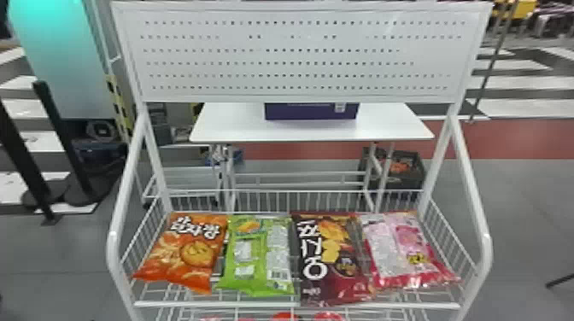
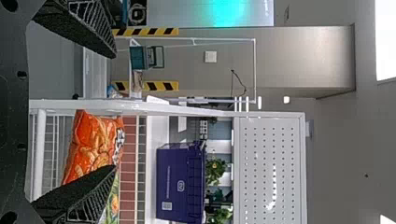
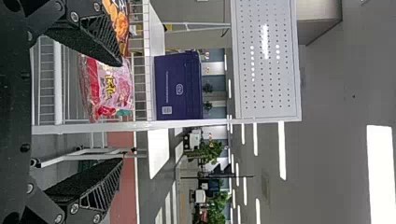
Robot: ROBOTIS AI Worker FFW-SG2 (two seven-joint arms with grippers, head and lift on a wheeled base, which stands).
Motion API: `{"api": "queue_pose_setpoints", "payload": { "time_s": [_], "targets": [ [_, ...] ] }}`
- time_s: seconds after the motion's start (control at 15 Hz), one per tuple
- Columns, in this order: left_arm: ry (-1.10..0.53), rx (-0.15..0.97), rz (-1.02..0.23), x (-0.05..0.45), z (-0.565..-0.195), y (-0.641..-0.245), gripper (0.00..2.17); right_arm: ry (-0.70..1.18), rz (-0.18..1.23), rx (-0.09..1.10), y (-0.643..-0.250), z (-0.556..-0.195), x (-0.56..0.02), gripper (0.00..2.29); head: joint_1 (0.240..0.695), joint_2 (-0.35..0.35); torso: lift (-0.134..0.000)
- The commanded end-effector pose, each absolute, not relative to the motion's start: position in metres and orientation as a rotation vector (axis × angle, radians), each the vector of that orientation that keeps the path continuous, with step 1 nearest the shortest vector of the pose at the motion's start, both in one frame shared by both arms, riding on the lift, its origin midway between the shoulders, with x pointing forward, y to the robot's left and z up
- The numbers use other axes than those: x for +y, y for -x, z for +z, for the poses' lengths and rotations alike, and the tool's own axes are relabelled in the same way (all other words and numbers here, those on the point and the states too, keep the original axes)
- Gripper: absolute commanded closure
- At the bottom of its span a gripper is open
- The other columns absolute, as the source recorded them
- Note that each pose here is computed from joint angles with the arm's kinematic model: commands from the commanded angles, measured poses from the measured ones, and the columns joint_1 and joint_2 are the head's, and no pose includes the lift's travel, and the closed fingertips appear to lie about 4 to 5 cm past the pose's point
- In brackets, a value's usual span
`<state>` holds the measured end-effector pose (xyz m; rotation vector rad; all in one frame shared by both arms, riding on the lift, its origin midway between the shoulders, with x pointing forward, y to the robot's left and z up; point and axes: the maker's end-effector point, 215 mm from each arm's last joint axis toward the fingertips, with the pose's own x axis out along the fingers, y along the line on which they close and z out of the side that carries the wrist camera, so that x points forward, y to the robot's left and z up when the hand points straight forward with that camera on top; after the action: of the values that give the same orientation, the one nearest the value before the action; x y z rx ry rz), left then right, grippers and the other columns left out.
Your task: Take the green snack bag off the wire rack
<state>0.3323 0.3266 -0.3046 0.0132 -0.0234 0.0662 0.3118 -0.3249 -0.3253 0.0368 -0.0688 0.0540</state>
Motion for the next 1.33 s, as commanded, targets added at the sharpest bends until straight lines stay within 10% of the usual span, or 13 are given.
{"api": "queue_pose_setpoints", "payload": {
  "time_s": [0.0, 0.67, 1.27],
  "targets": [
    [-0.013, -0.024, 0.066, 0.327, -0.304, -0.333, 0.04, -0.037, 0.053, -0.07, -0.312, -0.325, -0.325, 0.17, 0.499, 0.0, 0.0],
    [-0.005, -0.031, 0.047, 0.316, -0.301, -0.334, 0.04, -0.036, 0.055, -0.07, -0.312, -0.324, -0.325, 0.17, 0.499, 0.0, 0.0],
    [0.018, 0.084, -0.226, 0.113, -0.358, -0.439, 0.04, -0.029, 0.05, -0.06, -0.312, -0.328, -0.328, 0.17, 0.499, 0.0, 0.0]
  ]
}}
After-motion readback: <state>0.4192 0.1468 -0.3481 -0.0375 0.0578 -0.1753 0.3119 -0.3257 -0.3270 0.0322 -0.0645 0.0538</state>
